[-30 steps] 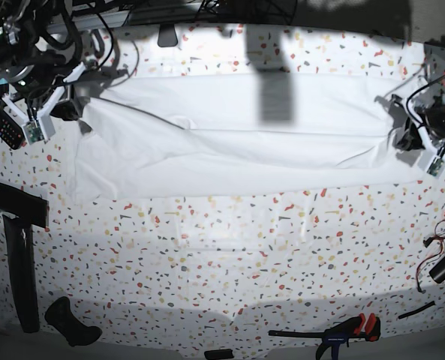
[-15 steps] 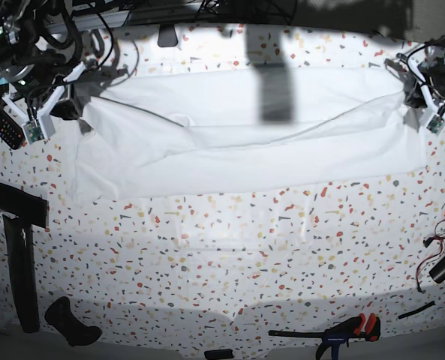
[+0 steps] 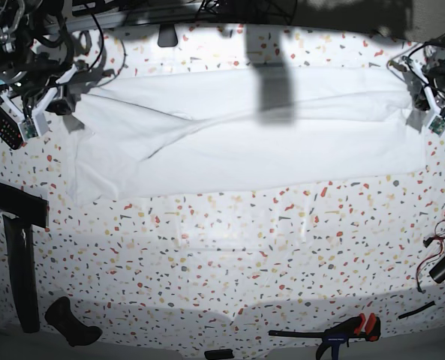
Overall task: Fold the T-shirt properly
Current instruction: 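Lift the shirt's edge with both grippers and fold it over the body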
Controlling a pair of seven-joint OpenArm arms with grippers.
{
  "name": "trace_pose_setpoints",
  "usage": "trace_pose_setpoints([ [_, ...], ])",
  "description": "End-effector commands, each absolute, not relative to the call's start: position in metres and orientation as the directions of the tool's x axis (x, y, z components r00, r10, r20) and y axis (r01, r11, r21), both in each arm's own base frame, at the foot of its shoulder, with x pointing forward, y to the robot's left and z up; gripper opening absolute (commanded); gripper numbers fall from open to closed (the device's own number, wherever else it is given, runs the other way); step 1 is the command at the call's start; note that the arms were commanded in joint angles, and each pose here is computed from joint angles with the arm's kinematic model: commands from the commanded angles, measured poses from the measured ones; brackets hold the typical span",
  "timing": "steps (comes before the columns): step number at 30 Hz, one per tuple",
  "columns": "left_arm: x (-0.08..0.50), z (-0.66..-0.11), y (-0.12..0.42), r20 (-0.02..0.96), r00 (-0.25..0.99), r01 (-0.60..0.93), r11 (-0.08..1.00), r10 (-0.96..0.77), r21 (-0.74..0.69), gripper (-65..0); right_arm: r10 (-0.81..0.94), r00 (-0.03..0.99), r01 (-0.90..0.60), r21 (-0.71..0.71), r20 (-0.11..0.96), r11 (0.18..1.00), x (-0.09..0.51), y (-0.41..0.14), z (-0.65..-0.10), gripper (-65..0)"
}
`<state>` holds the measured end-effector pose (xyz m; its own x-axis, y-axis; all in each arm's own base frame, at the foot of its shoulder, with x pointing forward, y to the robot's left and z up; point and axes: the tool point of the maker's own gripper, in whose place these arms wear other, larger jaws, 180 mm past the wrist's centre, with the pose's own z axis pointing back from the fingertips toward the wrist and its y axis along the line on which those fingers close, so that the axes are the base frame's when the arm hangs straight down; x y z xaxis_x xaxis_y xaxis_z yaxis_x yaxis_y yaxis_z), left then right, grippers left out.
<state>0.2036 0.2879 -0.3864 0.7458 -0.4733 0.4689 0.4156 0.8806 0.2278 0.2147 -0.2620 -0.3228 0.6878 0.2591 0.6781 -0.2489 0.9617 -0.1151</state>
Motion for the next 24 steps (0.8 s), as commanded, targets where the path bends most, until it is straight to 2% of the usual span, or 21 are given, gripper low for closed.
trace_pose_setpoints([
  [1,0.208,-0.379,0.297,0.461,0.735,0.417,0.867,-0.497,0.272,-65.0,0.284,0.66,-0.259,-0.144,0.696,0.955,0.22,-0.266,-0.314,-65.0],
  [10,0.21,-0.377,0.306,0.458,0.748,0.374,0.875,-0.48,0.306,-65.0,0.267,0.655,-0.268,-0.113,0.707,0.957,0.219,-0.26,-0.313,-65.0],
  [16,0.21,-0.377,0.305,0.459,0.748,0.374,0.876,-0.479,0.305,-65.0,0.273,0.735,-0.34,-0.011,0.621,0.94,0.182,-0.237,-0.341,-65.0],
  [19,0.211,-0.377,0.305,0.463,0.745,0.373,0.876,-0.479,0.305,-65.0,0.4,0.745,-0.408,-0.11,0.534,0.906,0.173,-0.25,-0.35,-65.0],
  [24,0.211,-0.377,0.305,0.465,0.744,0.373,0.876,-0.479,0.305,-65.0,0.607,0.699,-0.515,-0.324,0.377,0.794,0.18,-0.287,-0.345,-65.0],
])
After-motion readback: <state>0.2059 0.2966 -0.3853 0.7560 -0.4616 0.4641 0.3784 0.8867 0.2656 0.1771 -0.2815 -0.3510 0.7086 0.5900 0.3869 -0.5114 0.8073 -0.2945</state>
